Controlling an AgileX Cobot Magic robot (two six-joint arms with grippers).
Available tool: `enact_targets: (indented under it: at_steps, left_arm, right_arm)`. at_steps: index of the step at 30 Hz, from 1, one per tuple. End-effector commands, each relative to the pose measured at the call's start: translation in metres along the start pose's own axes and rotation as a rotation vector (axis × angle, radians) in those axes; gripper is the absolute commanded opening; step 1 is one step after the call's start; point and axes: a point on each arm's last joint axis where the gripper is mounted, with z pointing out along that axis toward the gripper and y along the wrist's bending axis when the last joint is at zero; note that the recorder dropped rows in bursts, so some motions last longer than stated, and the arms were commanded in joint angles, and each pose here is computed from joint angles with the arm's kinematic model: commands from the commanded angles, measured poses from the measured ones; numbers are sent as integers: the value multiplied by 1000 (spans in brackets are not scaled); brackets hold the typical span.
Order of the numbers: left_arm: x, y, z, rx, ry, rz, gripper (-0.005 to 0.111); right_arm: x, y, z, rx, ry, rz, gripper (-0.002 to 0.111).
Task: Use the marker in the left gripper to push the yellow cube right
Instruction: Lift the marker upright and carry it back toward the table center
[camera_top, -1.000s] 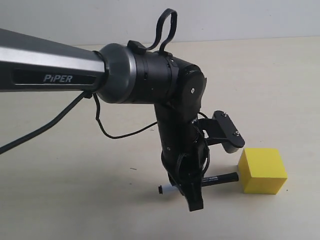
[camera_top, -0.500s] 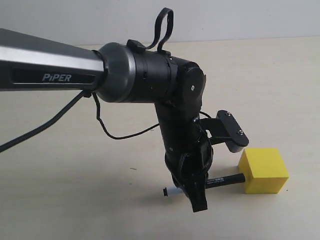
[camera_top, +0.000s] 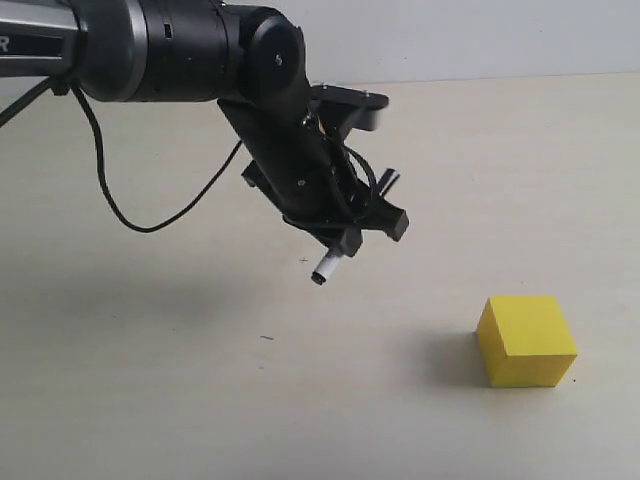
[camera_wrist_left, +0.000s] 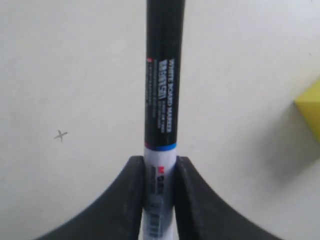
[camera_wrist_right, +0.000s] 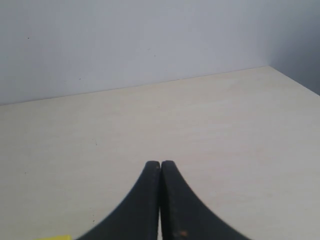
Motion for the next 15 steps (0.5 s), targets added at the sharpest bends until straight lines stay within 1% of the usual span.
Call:
enact_targets:
  at_steps: [1, 6, 8, 11, 13, 15]
  left_arm:
    - [-7, 6, -3, -44, -67, -192, 0]
    - [-10, 17, -4, -154, -125, -357, 0]
    - [-10, 23, -6, -223, -150, -429, 0]
    - [-8, 31, -7, -322, -167, -477, 0]
    - [-4, 33, -6, -356, -161, -490, 0]
    - [0, 35, -2, -361, -149, -504, 0]
  right_arm:
    - [1, 0, 0, 6, -6, 2, 0]
    - [1, 0, 0, 6, -6, 2, 0]
    - [1, 0, 0, 6, -6, 2, 0]
    - [1, 0, 0, 6, -6, 2, 0]
    - [1, 0, 0, 6, -6, 2, 0]
    - [1, 0, 0, 6, -6, 2, 0]
